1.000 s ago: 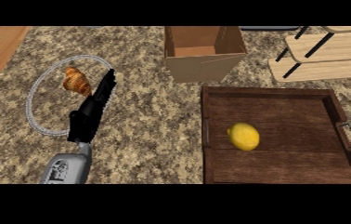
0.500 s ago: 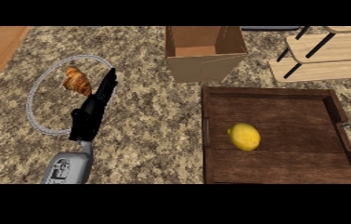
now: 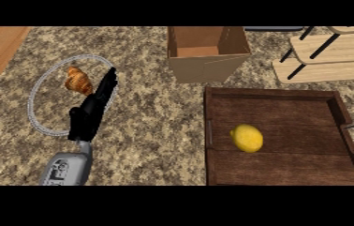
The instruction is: Pick the bell pepper from the tray and place it in the tiered shelf
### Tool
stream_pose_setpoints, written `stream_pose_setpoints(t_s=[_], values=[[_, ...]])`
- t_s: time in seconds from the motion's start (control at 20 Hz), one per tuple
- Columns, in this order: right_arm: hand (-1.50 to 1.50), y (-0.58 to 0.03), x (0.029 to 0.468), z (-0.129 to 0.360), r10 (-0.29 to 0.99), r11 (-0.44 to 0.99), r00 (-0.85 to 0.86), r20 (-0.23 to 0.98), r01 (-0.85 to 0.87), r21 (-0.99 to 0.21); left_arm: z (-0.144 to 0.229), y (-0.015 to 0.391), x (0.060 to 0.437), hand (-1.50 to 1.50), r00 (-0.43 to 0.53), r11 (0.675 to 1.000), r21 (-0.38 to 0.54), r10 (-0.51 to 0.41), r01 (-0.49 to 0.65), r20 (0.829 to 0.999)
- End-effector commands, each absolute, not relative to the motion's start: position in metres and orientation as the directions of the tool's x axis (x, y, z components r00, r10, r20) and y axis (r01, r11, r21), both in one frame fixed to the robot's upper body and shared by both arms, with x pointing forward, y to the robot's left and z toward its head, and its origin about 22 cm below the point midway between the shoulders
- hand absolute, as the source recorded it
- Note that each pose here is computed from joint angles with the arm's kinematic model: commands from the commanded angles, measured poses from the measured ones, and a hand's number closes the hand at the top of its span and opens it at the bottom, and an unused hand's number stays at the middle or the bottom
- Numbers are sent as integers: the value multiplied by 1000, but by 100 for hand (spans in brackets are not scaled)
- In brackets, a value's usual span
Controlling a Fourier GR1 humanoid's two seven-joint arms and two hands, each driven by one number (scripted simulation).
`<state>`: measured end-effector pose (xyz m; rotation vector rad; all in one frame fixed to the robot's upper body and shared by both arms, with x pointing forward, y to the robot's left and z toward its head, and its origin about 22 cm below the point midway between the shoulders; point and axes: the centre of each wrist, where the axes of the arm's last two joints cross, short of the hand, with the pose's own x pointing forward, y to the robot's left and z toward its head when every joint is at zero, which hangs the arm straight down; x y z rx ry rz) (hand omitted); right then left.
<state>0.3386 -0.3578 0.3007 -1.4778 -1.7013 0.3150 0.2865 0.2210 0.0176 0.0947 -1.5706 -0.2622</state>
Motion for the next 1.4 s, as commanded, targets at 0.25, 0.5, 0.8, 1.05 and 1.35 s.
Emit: stream_pose_setpoints(t_s=[0.25,0.5,0.8,1.05,1.35], values=[[150,-384,363,270,746,523,-135,652,725,-448,18,221,293,0,-28,966,241,-240,96,970],[150,-401,389,278,744,521,-121,657,720,-458,27,224,288,0,-36,967,230,-228,105,973],[150,-436,387,263,746,522,-134,652,726,-448,12,233,291,0,-44,967,230,-227,106,973],[-150,-446,388,260,776,251,180,604,791,-558,17,220,284,0,-26,964,234,-233,127,972],[-150,-450,382,245,719,312,158,677,796,-518,-4,225,277,0,-39,966,239,-236,103,971]])
